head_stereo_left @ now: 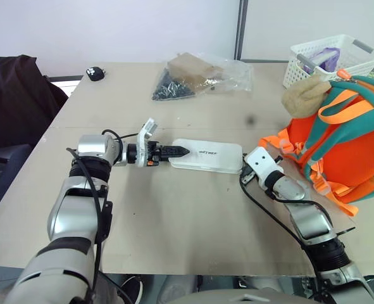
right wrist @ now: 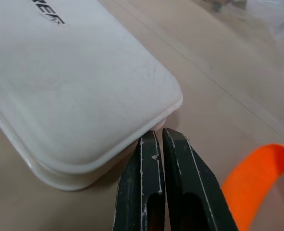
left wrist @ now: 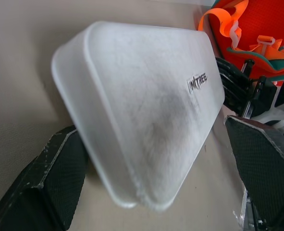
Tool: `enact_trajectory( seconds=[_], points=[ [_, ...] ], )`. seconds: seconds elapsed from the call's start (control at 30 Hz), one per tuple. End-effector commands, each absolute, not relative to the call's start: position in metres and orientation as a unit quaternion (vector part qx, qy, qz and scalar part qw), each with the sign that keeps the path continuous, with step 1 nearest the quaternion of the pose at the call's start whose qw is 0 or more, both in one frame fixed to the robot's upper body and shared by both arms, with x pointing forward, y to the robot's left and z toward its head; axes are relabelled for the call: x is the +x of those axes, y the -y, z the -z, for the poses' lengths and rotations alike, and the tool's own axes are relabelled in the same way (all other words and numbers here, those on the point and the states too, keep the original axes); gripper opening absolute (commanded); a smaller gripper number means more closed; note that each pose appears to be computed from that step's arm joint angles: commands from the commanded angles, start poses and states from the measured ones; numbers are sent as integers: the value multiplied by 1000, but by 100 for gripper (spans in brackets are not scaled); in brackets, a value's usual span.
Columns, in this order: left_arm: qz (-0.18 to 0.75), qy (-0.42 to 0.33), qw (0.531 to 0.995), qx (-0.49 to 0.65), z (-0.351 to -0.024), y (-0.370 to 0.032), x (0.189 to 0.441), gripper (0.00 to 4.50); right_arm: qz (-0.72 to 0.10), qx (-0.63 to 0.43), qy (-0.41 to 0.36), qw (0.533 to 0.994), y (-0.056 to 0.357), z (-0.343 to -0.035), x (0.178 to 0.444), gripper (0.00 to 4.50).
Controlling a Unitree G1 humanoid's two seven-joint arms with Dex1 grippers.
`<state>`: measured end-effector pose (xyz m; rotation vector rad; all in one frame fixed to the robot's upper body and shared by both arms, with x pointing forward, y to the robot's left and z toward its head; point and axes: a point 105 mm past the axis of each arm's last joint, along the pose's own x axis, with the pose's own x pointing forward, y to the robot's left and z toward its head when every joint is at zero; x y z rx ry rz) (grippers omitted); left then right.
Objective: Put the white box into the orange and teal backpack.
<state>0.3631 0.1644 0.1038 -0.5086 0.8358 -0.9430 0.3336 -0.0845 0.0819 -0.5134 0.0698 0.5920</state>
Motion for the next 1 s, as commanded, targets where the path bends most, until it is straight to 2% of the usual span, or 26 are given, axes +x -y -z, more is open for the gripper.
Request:
enact_trajectory(
  seconds=[0.03, 0.1, 0.2, 0.23, 0.3, 0.47, 0.6, 0.63, 0.7, 0.77, 0.8, 0.9, 1.0],
  points=[
    [431, -456, 737, -251, -59, -144, 344, 399, -323, -239, -2, 916, 61, -95, 330, 0],
    [431, -455, 736, -255, -58, -142, 344, 335, -323, -241, -3, 915, 62, -93, 329, 0],
    [430, -451, 736, -265, -58, -141, 344, 208, -322, -245, -6, 915, 67, -90, 328, 0],
    [429, -450, 736, -268, -58, -141, 345, 180, -321, -245, -6, 915, 69, -90, 328, 0],
    [429, -444, 737, -277, -58, -141, 346, 146, -319, -242, 4, 917, 72, -93, 327, 0],
    [437, -411, 737, -310, -67, -138, 349, 121, -329, -183, 57, 925, 76, -112, 312, 0],
    [458, -369, 742, -322, -84, -147, 345, 121, -334, -93, 119, 930, 99, -140, 271, 175],
    [464, -356, 742, -327, -89, -148, 343, 121, -306, -86, 134, 938, 111, -144, 264, 227],
    [476, -324, 750, -324, -101, -151, 339, 121, -231, -78, 180, 953, 139, -153, 247, 303],
    [481, -276, 763, -331, -115, -155, 337, 121, -157, -83, 203, 963, 162, -157, 228, 406],
    [480, -256, 769, -336, -122, -157, 336, 121, -134, -91, 210, 964, 169, -159, 220, 441],
    [484, -228, 773, -341, -133, -160, 328, 121, -67, -83, 220, 970, 187, -166, 209, 441],
    [477, -222, 785, -328, -133, -160, 324, 121, -21, -55, 226, 972, 199, -172, 213, 441]
  ],
)
